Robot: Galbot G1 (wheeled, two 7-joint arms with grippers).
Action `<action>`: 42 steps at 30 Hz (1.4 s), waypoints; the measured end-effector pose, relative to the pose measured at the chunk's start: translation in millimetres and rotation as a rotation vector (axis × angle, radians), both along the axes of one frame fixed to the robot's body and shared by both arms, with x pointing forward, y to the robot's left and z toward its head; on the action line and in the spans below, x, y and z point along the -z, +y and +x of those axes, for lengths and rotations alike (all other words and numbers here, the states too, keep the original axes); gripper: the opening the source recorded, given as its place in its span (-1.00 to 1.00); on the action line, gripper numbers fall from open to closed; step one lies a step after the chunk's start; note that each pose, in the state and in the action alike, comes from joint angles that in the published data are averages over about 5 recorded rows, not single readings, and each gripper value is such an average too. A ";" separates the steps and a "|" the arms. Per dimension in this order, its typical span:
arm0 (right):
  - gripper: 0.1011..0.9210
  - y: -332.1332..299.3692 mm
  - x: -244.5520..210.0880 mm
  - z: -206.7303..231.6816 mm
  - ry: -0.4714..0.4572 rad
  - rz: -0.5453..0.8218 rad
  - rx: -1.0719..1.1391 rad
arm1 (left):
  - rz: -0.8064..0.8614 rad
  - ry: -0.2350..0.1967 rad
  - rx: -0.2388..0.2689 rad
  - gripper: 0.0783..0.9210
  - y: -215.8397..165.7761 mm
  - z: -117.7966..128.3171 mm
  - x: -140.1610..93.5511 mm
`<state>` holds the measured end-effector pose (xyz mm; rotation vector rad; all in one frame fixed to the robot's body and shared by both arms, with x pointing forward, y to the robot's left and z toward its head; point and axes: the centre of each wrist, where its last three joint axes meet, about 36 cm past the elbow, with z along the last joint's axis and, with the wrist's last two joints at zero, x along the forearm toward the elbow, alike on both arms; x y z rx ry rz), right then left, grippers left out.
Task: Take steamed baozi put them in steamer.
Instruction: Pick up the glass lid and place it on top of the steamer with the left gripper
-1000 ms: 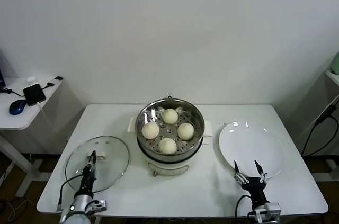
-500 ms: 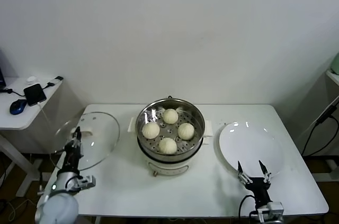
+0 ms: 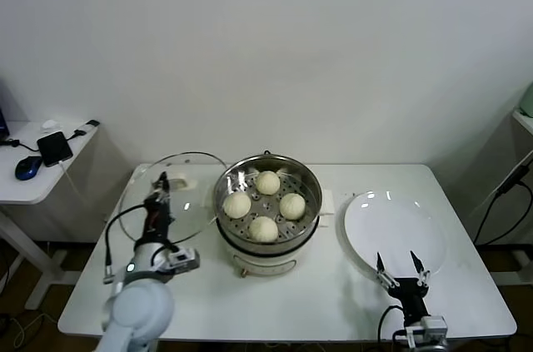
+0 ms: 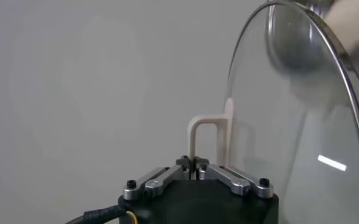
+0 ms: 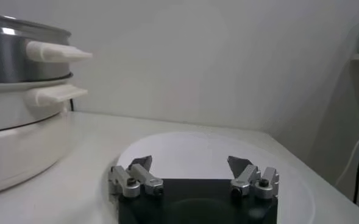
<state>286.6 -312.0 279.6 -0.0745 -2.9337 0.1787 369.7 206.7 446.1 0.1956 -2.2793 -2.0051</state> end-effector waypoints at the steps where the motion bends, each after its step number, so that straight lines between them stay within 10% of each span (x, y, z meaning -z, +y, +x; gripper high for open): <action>1: 0.76 -0.3 0.6 -0.4 0.000 -0.001 -0.001 | -0.006 0.002 0.007 -0.87 -9.8 0.2 -1.8; 21: 0.76 -10.5 12.3 -11.9 -0.007 -0.018 0.010 | -0.041 0.012 0.118 -0.87 -165.3 7.0 -13.3; 42: 0.76 -5.0 16.0 -12.8 -0.045 -0.017 0.032 | 0.045 0.009 0.112 -0.87 -201.1 22.3 18.3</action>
